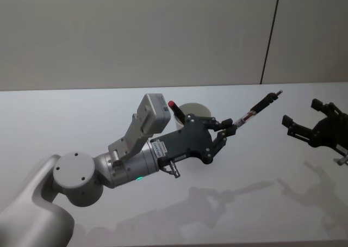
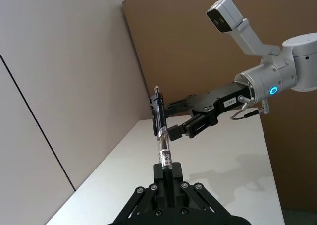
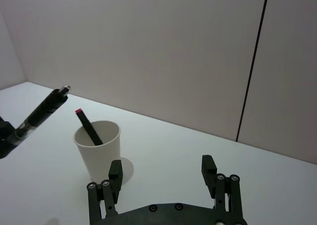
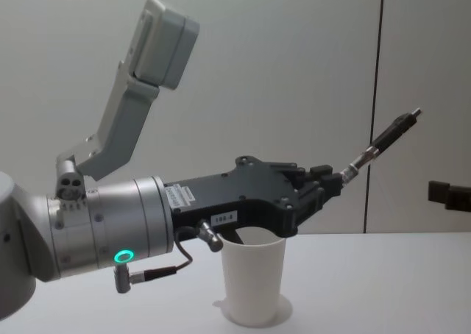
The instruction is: Place the pen into the pen holder.
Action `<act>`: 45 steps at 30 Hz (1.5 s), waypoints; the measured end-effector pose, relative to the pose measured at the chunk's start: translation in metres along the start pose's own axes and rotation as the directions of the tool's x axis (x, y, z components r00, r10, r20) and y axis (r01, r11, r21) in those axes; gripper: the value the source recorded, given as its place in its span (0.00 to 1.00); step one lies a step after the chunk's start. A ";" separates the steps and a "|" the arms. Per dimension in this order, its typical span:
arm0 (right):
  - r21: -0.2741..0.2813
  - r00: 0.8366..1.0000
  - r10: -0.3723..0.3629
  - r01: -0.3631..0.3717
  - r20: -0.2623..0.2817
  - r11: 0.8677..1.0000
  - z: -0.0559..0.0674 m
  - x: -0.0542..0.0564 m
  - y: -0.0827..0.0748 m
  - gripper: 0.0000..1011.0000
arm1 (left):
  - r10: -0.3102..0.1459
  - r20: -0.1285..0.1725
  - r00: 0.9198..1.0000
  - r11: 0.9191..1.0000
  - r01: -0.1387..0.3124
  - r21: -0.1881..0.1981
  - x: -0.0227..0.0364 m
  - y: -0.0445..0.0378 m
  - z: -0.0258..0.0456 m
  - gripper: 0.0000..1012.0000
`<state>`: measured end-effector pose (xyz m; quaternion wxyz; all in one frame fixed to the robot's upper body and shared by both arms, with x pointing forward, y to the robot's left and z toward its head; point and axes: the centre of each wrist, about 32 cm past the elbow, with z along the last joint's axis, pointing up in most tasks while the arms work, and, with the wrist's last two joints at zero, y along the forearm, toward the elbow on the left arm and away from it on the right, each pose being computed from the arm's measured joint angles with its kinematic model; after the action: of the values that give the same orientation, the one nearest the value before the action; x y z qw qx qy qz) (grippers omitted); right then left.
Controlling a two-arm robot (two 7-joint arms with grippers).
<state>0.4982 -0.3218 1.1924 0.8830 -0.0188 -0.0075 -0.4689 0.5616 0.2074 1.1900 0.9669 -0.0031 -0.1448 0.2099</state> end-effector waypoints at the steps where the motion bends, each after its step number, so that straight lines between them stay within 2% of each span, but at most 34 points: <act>1: 0.000 1.000 0.000 0.000 0.000 1.000 0.000 0.000 0.000 0.99 | 0.000 0.000 1.000 1.000 0.000 0.000 0.0000 0.0000 -0.0001 0.11; 8: 0.004 0.996 0.058 -0.058 -0.070 0.998 0.003 0.008 -0.007 0.99 | -0.001 0.000 1.000 1.000 0.001 -0.001 0.0000 0.0001 -0.0001 0.11; 16: 0.016 0.981 0.119 -0.117 -0.154 0.993 0.008 0.016 -0.014 0.99 | -0.001 -0.001 1.000 1.000 0.001 -0.001 0.0000 0.0001 -0.0002 0.11; 20: 0.022 0.976 0.134 -0.132 -0.173 0.991 0.010 0.017 -0.016 0.99 | -0.001 -0.001 1.000 1.000 0.001 -0.001 0.0000 0.0001 -0.0001 0.11; 37: 0.050 0.939 0.236 -0.230 -0.250 0.972 0.017 0.010 -0.029 0.99 | -0.001 -0.001 1.000 1.000 0.001 -0.001 0.0000 0.0001 -0.0001 0.11; 45: 0.061 0.928 0.256 -0.249 -0.271 0.967 0.018 0.005 -0.035 0.99 | -0.001 0.000 1.000 1.000 0.001 -0.001 0.0000 0.0001 -0.0001 0.11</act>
<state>0.4721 -0.3446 1.2117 0.9284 0.0574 0.1126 -0.3494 0.5616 0.2075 1.1899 0.9671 -0.0033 -0.1446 0.2092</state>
